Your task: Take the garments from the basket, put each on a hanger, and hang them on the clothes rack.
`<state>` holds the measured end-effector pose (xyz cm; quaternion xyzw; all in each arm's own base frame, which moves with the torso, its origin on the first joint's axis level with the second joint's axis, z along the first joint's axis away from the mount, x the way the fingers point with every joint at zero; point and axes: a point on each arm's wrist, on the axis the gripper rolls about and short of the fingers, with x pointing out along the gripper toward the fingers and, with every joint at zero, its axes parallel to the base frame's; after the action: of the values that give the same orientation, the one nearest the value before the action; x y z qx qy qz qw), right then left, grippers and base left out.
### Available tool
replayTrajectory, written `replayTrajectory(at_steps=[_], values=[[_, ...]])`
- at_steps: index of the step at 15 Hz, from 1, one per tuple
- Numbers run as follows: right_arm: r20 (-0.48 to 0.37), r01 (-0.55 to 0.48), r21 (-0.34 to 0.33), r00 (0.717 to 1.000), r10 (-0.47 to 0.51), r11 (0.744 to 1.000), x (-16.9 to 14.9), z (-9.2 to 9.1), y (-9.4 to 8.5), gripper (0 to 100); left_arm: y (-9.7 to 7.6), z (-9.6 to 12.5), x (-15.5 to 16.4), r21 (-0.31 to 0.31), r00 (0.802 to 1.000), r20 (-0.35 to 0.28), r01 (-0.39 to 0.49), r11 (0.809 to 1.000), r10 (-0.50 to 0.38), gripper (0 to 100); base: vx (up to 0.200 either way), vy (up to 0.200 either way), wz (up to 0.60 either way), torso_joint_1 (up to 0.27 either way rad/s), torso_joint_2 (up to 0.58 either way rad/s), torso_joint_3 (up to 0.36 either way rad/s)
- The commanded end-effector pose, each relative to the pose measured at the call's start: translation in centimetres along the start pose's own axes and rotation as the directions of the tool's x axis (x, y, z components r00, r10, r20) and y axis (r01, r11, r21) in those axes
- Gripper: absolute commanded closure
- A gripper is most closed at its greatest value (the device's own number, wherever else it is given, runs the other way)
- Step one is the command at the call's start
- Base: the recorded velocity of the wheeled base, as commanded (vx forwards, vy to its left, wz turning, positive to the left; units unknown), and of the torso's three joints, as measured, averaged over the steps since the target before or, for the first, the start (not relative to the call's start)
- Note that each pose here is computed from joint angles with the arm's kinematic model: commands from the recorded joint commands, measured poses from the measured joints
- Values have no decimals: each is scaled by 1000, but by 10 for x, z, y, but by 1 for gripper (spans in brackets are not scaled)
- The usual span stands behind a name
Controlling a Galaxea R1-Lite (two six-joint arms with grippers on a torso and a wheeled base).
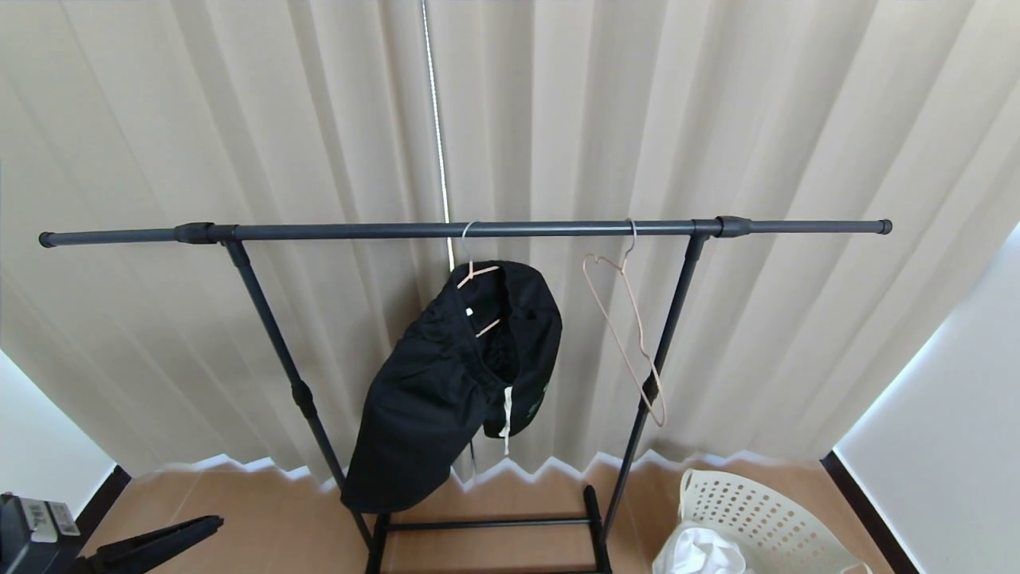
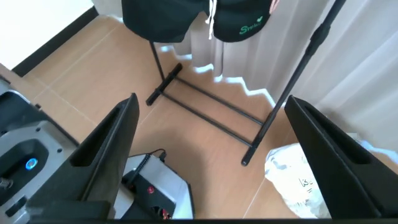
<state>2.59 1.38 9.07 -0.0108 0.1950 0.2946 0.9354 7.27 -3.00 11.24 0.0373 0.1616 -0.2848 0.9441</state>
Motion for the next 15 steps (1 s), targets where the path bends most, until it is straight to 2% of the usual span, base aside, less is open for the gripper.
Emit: replayTrajectory(at_steps=[1,5,8,10,11,13,15], values=[[88,29,-32,996,-26,999,-14,-12,7,0,-3,-3,-11,7,999,42,-8,1000,8,0,0,0,0,0,0,0],[138,52,-44,989,-46,998,-19,-16,10,0,-8,-18,-29,0,999,27,-20,1000,20,0,0,0,0,0,0,0],[209,97,-65,974,-82,993,-24,-19,13,0,-14,-37,-49,7,997,46,-64,998,64,0,0,0,0,0,0,0],[241,182,-58,957,-163,982,-27,-20,12,0,-18,-55,-61,6,994,61,-94,996,94,0,0,0,0,0,0,0],[260,210,-56,947,-188,976,-28,-21,13,0,-19,-55,-63,9,989,93,-117,993,115,0,0,0,0,0,0,0],[293,254,-54,929,-228,966,-30,-22,14,0,-19,-56,-65,-9,975,112,-194,981,194,0,0,0,0,0,0,0],[317,297,-43,910,-269,954,-32,-23,15,0,-22,-58,-69,0,949,180,-262,965,258,0,0,0,0,0,0,0]])
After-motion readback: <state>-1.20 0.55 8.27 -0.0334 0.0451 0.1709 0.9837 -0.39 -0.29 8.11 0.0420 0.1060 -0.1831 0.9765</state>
